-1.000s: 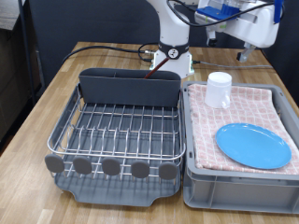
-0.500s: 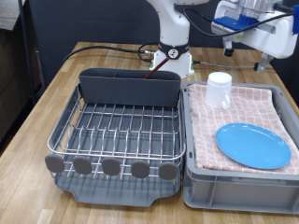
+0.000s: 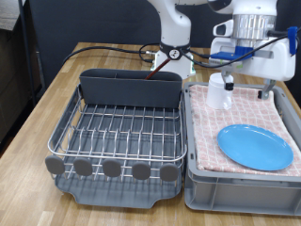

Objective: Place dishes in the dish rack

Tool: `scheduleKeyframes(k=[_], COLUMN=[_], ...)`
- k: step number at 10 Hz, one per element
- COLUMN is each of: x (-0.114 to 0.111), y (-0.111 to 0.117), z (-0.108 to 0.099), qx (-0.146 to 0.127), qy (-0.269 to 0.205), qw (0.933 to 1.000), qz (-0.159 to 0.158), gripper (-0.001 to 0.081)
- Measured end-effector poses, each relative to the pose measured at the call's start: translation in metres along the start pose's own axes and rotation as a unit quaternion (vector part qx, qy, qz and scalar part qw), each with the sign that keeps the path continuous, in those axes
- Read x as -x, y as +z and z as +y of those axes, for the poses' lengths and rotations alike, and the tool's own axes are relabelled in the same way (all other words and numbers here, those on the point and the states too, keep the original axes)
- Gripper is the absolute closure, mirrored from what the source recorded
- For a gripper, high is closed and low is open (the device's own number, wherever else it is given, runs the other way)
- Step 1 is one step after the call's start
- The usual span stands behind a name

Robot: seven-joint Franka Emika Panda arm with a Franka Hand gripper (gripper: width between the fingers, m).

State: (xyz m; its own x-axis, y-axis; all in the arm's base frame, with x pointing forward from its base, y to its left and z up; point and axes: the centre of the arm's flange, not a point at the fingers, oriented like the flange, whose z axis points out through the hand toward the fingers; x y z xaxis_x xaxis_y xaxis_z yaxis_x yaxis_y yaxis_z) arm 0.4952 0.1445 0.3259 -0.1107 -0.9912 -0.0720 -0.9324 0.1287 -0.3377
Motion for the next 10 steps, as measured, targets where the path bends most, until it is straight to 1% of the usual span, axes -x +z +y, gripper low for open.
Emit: scheduleKeyframes(k=[1,2,3,4,5,7,8,9,10], x=[-0.005,-0.013,-0.017,-0.016,-0.016,-0.023,-0.029,-0.036,-0.041], y=[0.012,0.022,0.024,0.024,0.023,0.024,0.026,0.029,0.031], z=[0.008,0.017,0.019,0.019,0.018,0.022,0.026,0.030,0.033], qx=[0.001,0.009,0.010,0.010,0.009,0.004,0.000,-0.002,-0.004], qy=[0.007,0.008,0.013,0.013,0.011,-0.003,-0.012,-0.026,-0.046], qw=[0.9996,0.9995,0.9995,0.9995,0.9992,0.9970,0.9957,0.9948,0.9942], qz=[-0.026,-0.028,-0.026,-0.027,-0.037,-0.077,-0.092,-0.099,-0.098], gripper=[0.0004,0.0004,0.0004,0.0004,0.0004,0.0004,0.0004,0.0004,0.0004])
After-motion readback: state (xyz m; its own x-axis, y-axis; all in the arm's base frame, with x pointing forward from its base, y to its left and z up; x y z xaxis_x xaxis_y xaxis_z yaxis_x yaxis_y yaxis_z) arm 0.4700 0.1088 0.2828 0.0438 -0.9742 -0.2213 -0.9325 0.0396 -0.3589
